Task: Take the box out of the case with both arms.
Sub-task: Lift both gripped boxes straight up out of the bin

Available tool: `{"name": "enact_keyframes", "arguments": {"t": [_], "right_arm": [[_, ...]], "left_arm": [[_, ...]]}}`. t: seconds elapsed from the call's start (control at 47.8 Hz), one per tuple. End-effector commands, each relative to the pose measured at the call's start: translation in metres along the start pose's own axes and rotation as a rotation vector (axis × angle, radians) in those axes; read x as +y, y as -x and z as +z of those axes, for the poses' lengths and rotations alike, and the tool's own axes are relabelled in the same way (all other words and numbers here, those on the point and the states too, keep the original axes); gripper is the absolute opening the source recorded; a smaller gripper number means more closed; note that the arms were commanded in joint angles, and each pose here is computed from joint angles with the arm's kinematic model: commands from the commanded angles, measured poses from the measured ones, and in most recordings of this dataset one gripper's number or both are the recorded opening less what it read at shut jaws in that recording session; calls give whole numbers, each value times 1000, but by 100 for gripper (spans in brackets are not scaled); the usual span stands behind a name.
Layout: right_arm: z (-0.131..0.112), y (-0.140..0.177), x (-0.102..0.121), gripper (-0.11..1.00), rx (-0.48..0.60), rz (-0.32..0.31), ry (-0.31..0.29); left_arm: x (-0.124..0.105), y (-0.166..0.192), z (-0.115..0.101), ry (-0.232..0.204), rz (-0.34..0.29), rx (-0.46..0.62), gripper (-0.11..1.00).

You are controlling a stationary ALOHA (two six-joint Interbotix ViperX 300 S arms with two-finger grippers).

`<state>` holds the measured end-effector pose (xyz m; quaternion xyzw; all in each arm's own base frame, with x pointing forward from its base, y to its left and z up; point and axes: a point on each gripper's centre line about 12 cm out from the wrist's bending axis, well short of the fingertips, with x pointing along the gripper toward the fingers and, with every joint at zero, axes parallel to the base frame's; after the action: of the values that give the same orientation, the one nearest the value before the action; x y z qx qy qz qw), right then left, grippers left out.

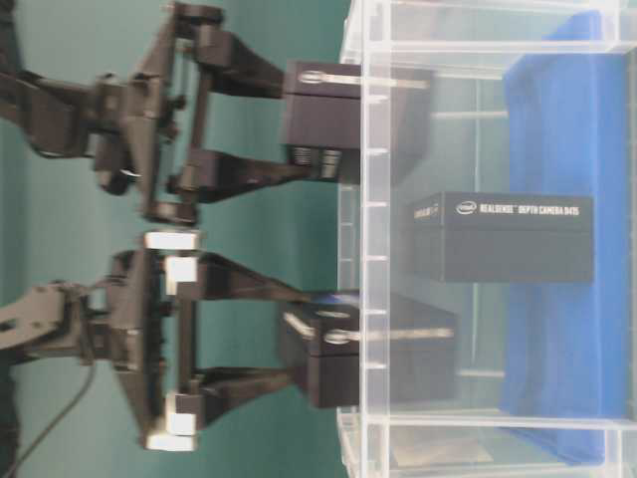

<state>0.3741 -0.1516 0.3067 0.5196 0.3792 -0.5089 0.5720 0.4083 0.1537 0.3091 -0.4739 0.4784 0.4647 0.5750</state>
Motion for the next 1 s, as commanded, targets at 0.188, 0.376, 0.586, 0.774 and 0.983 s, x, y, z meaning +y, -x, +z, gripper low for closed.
{"name": "enact_keyframes", "arguments": {"t": [0.188, 0.376, 0.586, 0.774, 0.983], "right_arm": [[9, 65, 6, 65, -34, 77, 26], [15, 94, 5, 65, -56, 64, 45], [20, 123, 3, 65, -89, 80, 41], [20, 128, 3, 65, -86, 70, 63], [20, 128, 4, 65, -85, 68, 66]], "left_arm": [[6, 87, -2, 1, -121, -60, 63], [7, 113, -1, 4, -151, -76, 63], [8, 136, -1, 8, -147, -73, 63], [7, 145, 1, 1, -139, -74, 63], [7, 145, 2, -4, -134, -77, 63]]}}
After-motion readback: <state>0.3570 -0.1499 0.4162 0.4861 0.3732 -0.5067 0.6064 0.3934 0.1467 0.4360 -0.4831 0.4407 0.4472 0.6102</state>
